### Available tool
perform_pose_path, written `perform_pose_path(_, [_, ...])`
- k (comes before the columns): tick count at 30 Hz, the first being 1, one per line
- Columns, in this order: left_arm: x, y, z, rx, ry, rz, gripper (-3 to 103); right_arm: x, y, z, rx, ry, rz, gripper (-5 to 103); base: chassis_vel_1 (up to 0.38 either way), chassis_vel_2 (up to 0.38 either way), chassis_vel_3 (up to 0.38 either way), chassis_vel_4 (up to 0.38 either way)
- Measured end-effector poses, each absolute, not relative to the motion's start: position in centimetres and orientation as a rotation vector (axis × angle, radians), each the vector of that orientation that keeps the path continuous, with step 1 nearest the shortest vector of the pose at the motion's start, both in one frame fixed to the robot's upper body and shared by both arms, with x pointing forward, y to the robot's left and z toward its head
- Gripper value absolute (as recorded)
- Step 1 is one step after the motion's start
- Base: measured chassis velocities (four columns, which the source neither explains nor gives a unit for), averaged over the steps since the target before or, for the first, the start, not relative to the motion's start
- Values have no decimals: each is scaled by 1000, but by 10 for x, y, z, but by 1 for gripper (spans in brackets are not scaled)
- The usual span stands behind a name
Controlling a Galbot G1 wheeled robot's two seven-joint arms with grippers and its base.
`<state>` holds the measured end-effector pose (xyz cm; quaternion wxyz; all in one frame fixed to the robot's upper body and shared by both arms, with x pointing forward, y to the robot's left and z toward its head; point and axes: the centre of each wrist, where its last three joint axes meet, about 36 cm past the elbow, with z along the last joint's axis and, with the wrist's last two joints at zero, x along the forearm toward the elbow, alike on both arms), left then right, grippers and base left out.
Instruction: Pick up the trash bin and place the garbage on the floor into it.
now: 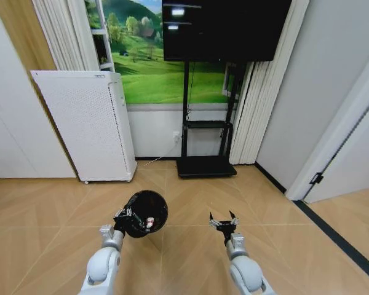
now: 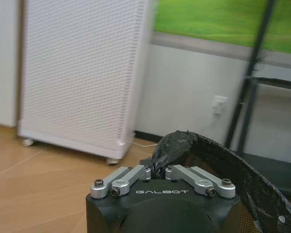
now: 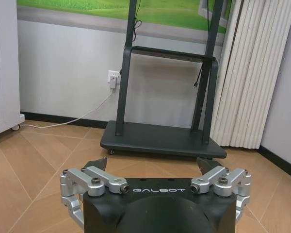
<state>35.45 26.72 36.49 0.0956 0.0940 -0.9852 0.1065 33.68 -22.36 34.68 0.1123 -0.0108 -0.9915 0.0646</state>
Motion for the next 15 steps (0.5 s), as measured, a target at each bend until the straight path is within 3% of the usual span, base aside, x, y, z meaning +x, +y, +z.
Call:
perform_pose_path(6, [359, 280, 367, 601, -2827, 516, 7, 338, -231, 346, -50, -2914, 194, 100, 0, 0, 0, 0])
perform_pose_path(15, [373, 318, 345, 822, -2661, 746, 7, 338, -232, 344, -62, -2914, 186, 100, 0, 0, 0, 0])
